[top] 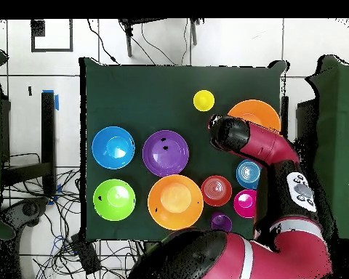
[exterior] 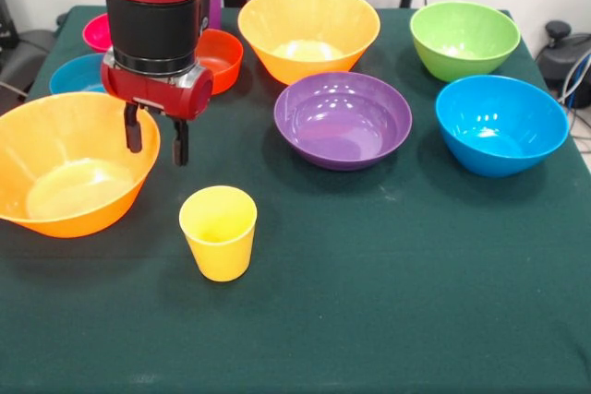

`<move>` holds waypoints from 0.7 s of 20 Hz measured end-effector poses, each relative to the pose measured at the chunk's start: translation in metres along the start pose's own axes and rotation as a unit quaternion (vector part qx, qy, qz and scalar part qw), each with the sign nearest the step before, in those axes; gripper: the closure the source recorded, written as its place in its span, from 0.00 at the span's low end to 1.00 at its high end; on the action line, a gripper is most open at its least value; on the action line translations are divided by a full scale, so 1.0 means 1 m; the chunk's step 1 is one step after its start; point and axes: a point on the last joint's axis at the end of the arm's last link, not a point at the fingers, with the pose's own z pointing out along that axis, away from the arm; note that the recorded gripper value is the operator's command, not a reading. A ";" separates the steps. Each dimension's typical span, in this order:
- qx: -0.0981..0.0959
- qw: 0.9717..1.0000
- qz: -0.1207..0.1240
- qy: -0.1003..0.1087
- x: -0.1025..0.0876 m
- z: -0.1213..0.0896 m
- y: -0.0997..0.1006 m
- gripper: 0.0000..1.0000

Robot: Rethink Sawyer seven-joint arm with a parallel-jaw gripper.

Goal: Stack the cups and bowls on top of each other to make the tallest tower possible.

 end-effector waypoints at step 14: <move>-0.004 1.000 -0.002 0.004 0.004 0.000 0.005 1.00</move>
